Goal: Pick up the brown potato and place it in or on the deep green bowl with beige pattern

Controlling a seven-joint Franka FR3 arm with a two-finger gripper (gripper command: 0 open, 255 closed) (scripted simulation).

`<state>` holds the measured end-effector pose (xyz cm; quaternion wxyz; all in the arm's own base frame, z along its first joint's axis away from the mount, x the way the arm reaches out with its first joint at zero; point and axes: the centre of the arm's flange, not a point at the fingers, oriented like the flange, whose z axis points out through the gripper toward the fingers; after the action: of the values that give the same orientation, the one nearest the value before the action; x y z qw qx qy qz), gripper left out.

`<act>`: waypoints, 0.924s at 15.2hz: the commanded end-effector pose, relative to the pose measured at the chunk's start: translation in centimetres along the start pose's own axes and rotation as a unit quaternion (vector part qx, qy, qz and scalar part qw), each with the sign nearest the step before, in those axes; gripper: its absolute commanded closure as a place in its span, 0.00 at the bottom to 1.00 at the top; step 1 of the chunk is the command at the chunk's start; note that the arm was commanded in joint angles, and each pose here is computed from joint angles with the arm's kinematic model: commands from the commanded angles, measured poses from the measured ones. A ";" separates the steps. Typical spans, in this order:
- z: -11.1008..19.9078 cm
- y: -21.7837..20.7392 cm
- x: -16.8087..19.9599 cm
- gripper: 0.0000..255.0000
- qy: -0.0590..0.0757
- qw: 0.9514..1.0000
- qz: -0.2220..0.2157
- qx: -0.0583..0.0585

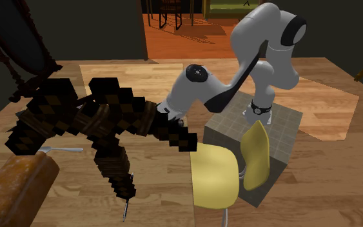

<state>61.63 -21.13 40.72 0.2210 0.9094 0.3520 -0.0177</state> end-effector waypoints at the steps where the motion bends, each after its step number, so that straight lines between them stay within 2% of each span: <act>1: -1.0 0.5 -0.2 1.00 0.000 1.000 0.000 0.000; 5: -2.5 1.1 -0.5 1.00 0.000 1.000 0.000 0.000; 14: -1.0 -0.7 -12.1 1.00 0.000 1.000 0.000 0.000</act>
<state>53.32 -27.23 43.71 0.2208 0.9096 0.3514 -0.0181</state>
